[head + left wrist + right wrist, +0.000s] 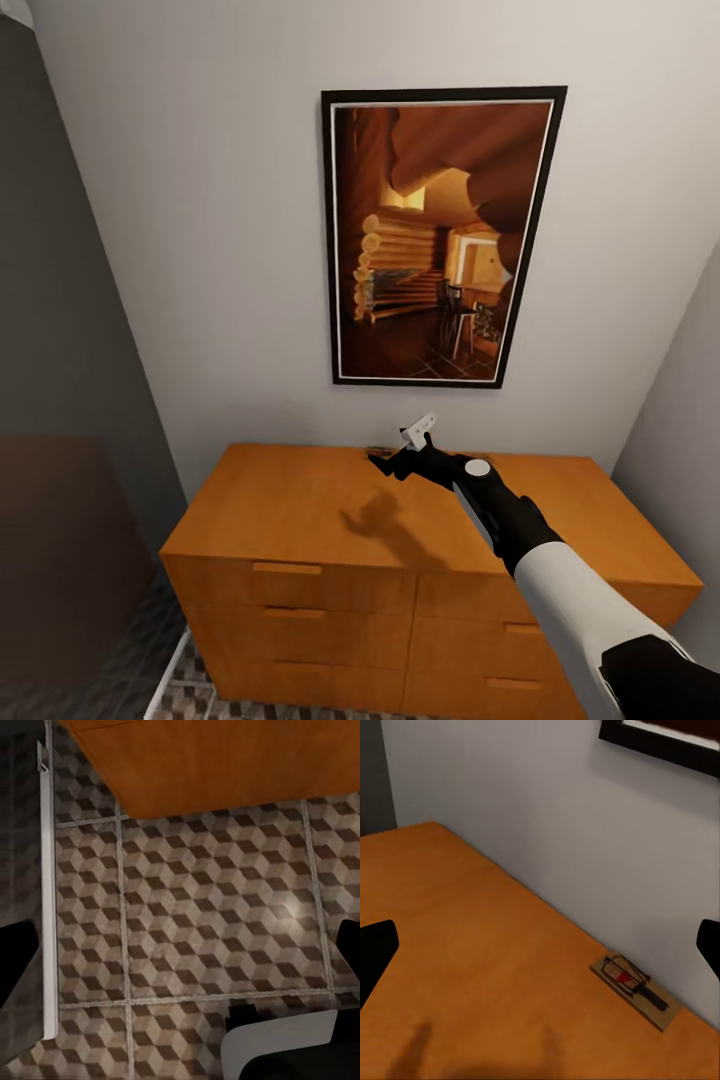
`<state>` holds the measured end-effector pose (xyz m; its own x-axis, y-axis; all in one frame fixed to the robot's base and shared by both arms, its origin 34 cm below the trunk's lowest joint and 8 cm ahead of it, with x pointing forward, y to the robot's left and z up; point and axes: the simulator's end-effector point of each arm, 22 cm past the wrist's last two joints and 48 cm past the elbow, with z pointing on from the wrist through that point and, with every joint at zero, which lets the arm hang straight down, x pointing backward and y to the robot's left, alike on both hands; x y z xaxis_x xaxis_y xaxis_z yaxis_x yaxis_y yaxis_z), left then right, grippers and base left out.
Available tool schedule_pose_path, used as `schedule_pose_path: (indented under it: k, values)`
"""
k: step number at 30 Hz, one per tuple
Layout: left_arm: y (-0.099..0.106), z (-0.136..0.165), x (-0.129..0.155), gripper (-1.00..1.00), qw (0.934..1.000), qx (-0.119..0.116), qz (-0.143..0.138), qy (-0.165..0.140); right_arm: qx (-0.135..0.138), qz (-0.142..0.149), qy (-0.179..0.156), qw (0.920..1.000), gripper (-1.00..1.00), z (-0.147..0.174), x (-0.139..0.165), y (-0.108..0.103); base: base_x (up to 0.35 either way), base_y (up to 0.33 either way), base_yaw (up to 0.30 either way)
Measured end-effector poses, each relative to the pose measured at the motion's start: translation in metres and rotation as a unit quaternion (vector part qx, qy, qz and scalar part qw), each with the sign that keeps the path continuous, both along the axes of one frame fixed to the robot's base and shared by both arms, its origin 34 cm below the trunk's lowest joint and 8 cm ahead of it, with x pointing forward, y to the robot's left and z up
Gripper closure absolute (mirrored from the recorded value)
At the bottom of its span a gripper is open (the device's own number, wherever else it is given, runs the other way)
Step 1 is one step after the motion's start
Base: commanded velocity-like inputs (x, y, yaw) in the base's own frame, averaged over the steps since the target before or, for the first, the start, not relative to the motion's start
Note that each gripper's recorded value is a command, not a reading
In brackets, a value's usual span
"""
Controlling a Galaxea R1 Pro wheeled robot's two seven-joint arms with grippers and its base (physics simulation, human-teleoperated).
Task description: Take the four mousetraps from the cabinet in the bathroom and place them on the bathroom floor. Make sure all four end up on the same floor surface, and ensure that at least two of them are either under or directly next to the same bathroom sink.
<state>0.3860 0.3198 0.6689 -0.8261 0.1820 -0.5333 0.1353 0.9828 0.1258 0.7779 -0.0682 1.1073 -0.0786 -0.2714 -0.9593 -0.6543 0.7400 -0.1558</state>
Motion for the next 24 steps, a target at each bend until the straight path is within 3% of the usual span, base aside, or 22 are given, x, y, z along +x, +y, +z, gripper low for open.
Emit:
schedule_pose_path:
  k: [13, 24]
  values:
    - [0.0000, 0.0000, 0.0000, -1.00, 1.0000, 0.000, 0.000, 0.000, 0.000, 0.000, 0.001, 1.0000, -1.00, -0.0006, -0.0001, -0.0001, 0.000, 0.000, 0.193]
    - [0.0000, 0.0000, 0.0000, -1.00, 1.0000, 0.000, 0.000, 0.000, 0.000, 0.000, 0.001, 1.0000, -1.00, -0.0007, -0.0002, -0.0001, 0.000, 0.000, 0.048]
